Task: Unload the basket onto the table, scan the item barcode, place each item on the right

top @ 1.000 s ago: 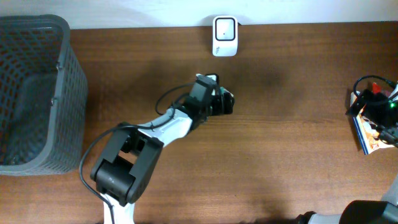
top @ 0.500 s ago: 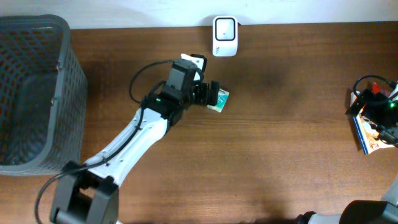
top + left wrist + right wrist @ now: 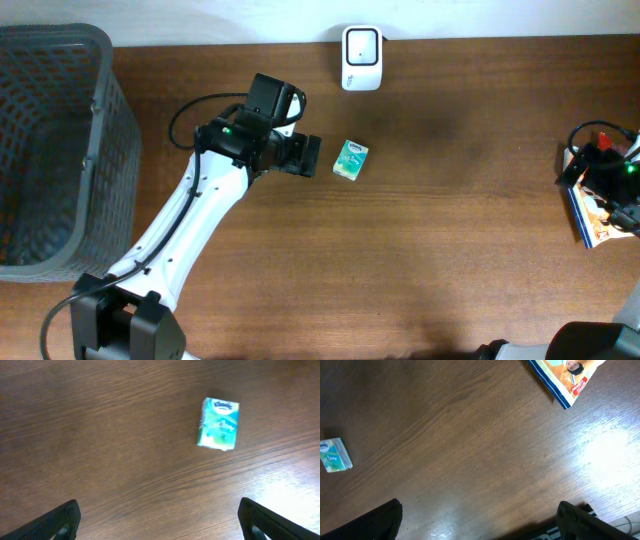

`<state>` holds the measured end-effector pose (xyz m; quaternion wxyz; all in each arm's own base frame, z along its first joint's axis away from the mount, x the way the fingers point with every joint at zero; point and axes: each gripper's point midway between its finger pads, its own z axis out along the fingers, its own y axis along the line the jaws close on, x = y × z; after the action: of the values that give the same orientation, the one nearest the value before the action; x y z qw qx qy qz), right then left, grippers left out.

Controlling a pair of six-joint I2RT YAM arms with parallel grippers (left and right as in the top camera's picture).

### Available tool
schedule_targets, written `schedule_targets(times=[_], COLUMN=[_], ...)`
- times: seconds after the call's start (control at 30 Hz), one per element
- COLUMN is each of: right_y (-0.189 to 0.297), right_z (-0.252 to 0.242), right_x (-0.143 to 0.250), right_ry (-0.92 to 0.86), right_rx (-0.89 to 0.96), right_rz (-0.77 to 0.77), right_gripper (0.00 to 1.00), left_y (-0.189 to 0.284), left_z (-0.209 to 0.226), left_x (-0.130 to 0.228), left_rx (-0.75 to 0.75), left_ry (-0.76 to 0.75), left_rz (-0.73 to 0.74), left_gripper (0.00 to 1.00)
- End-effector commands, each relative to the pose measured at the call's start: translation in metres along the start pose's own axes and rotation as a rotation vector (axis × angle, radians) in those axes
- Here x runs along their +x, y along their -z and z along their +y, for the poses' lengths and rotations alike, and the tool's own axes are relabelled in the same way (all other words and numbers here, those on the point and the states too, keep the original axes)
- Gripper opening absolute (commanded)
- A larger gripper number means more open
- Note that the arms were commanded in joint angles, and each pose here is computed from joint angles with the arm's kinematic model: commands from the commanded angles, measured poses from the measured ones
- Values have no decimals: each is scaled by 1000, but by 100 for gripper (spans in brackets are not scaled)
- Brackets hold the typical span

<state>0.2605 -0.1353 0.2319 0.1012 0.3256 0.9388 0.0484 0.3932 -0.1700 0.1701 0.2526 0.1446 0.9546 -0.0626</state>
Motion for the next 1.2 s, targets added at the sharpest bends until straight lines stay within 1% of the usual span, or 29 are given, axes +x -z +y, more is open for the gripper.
schedule_targets(times=[0.0,0.23,0.97,1.07,1.17], right_y=[-1,-1,-1,-1,2], right_z=[0,0,1,13,33], right_x=[0,0,-1,-1,-14], right_ry=[5,5,5,2,18], right_rx=[-6,-6,-9,-80,-196], right_rz=[4,4,0,4,-48], right_gripper=[98,98,98,98,98], left_y=[9,9,9,9,9], left_z=[5,6,5,5,5], left_x=[-6,0,1,1,1], left_rx=[-16,-18,-18,-18,-18], left_ry=[-14,-14,-14,-14,-14], left_rz=[-21,4,9,8,9], left_gripper=[99,99,99,99,99])
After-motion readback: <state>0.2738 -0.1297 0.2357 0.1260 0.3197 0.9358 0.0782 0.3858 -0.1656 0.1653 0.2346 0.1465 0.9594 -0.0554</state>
